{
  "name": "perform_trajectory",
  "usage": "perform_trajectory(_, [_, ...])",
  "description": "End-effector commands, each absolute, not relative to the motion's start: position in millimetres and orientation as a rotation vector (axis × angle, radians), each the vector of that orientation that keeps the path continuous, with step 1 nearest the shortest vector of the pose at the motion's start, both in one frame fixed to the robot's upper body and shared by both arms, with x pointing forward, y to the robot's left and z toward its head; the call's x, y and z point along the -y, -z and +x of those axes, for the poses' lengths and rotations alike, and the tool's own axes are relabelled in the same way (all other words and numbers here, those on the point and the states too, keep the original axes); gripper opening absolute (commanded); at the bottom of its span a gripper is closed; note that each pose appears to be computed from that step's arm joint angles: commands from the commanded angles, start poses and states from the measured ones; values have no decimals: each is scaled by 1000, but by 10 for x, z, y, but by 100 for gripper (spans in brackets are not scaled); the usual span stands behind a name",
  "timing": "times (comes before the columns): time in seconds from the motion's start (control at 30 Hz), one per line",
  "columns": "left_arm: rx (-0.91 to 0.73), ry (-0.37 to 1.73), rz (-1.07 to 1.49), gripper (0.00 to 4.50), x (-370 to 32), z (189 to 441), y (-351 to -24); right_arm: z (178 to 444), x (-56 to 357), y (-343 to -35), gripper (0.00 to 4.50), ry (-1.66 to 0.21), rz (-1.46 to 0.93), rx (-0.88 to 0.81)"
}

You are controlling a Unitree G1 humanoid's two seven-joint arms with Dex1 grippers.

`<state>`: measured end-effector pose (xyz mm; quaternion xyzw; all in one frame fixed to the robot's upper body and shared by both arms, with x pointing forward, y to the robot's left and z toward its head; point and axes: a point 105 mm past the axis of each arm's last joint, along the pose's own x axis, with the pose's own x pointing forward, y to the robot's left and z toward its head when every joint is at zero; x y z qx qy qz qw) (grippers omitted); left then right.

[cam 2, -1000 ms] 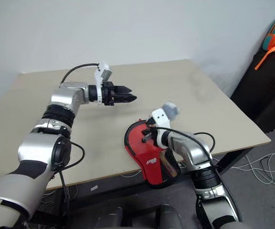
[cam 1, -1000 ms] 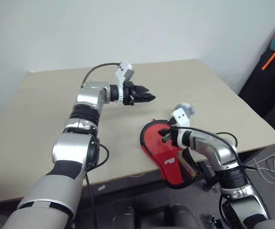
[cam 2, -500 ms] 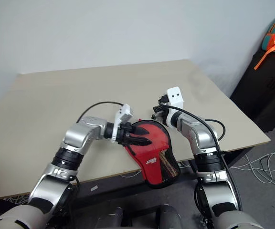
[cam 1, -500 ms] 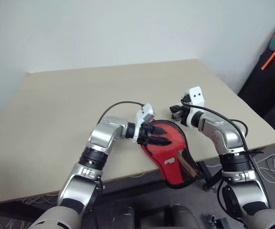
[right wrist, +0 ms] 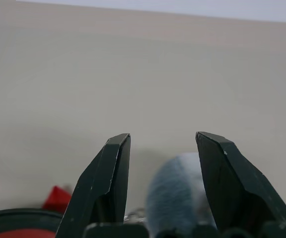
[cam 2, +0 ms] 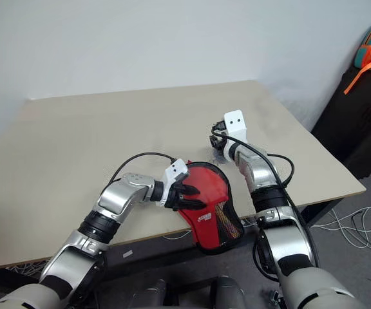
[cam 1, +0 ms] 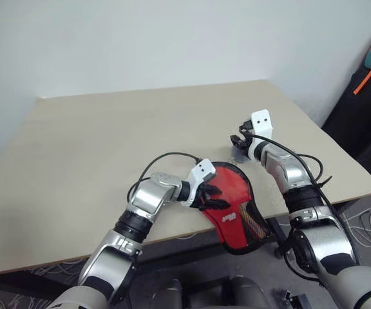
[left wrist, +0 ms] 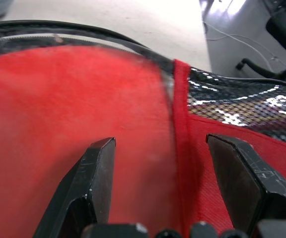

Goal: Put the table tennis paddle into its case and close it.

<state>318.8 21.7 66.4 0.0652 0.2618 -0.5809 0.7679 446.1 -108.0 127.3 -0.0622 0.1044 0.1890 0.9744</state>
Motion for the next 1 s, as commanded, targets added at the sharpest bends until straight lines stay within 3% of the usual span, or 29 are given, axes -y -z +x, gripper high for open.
perform_trajectory(0.03, [-518, 1266, 157, 308, -172, 3212, -762, 4562, 1155, -1390, 226, -329, -167, -174])
perform_trajectory(0.07, [-519, 1265, 160, 308, -175, 3208, -754, 4564, 1152, -1352, 226, -331, -144, -198])
perform_trajectory(0.17, [-538, 1250, 165, 308, -193, 3207, -707, 4554, 1089, -1309, 288, -361, -127, -230])
perform_trajectory(0.3, [-543, 1241, 219, 308, -220, 3199, -643, 4559, 1109, -1235, 422, -349, -82, -300])
perform_trajectory(0.83, [-530, 1210, 261, 308, -241, 3263, -624, 4534, 1234, -937, 422, -294, -227, -425])
perform_trajectory(1.0, [-544, 1206, 266, 308, -241, 3253, -592, 4558, 1266, -968, 264, -257, -218, -409])
